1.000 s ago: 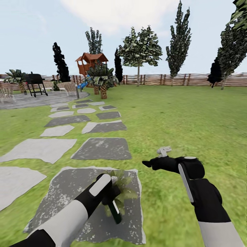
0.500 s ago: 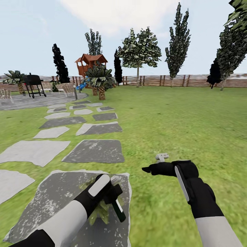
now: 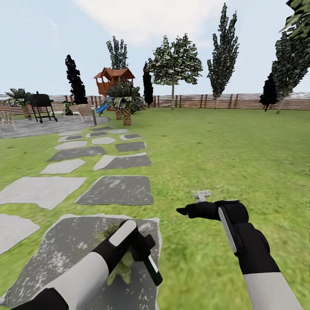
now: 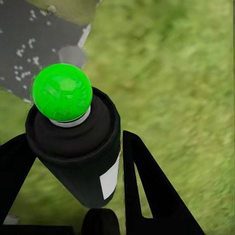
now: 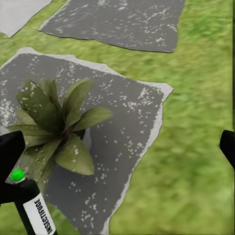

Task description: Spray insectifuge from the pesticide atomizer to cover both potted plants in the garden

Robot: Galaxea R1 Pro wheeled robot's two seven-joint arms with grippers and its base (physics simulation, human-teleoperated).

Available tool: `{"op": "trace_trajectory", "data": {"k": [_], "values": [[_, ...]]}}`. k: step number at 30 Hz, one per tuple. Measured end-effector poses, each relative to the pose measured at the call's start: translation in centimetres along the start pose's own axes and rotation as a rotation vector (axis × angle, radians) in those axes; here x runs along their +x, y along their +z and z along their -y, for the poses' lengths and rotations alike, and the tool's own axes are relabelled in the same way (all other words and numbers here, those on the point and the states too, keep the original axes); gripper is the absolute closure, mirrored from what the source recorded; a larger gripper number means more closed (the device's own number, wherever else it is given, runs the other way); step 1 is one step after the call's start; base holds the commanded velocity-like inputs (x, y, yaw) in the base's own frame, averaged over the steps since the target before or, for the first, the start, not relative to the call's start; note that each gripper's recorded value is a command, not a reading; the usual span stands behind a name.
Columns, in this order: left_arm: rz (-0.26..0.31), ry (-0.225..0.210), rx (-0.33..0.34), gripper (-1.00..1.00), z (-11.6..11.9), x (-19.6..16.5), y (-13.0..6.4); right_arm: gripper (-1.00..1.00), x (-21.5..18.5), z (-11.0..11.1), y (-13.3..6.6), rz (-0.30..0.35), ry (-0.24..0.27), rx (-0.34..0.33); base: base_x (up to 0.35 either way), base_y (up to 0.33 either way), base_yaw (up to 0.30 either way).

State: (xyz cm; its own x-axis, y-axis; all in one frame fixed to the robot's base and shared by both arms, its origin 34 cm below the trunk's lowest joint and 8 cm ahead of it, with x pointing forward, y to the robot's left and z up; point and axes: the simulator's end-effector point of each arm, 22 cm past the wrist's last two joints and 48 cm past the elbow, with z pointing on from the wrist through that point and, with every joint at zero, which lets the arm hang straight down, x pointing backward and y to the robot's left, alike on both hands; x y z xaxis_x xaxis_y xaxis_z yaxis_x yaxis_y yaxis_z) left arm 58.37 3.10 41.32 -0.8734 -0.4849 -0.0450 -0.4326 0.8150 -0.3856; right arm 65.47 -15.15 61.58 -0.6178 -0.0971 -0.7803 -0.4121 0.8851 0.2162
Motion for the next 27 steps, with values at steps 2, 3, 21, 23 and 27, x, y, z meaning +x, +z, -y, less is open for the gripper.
{"op": "trace_trajectory", "data": {"k": [2,3,21,23,27], "values": [[0.003,0.003,-0.002,1.0,0.0,0.0,0.0,-1.0,0.1,-0.1,0.0,-0.001,0.0,-0.001,0.112,-0.297,0.0],[0.003,0.004,-0.003,1.0,0.0,0.0,0.0,-1.0,0.1,-0.1,0.0,-0.002,0.0,-0.002,0.159,-0.293,0.0],[0.004,0.015,-0.006,1.0,0.0,0.1,0.1,-1.0,-2.4,-2.3,-1.8,0.073,-0.076,-0.01,0.166,-0.287,0.084],[0.009,0.01,-0.006,1.0,0.1,0.0,0.1,-1.0,-2.4,-2.4,-1.8,0.072,-0.081,-0.011,0.001,-0.148,0.272],[0.021,0.007,-0.017,1.0,0.1,-0.2,-0.1,-1.0,-2.4,-2.4,-1.8,0.073,-0.081,-0.01,0.0,-0.033,0.29]]}}
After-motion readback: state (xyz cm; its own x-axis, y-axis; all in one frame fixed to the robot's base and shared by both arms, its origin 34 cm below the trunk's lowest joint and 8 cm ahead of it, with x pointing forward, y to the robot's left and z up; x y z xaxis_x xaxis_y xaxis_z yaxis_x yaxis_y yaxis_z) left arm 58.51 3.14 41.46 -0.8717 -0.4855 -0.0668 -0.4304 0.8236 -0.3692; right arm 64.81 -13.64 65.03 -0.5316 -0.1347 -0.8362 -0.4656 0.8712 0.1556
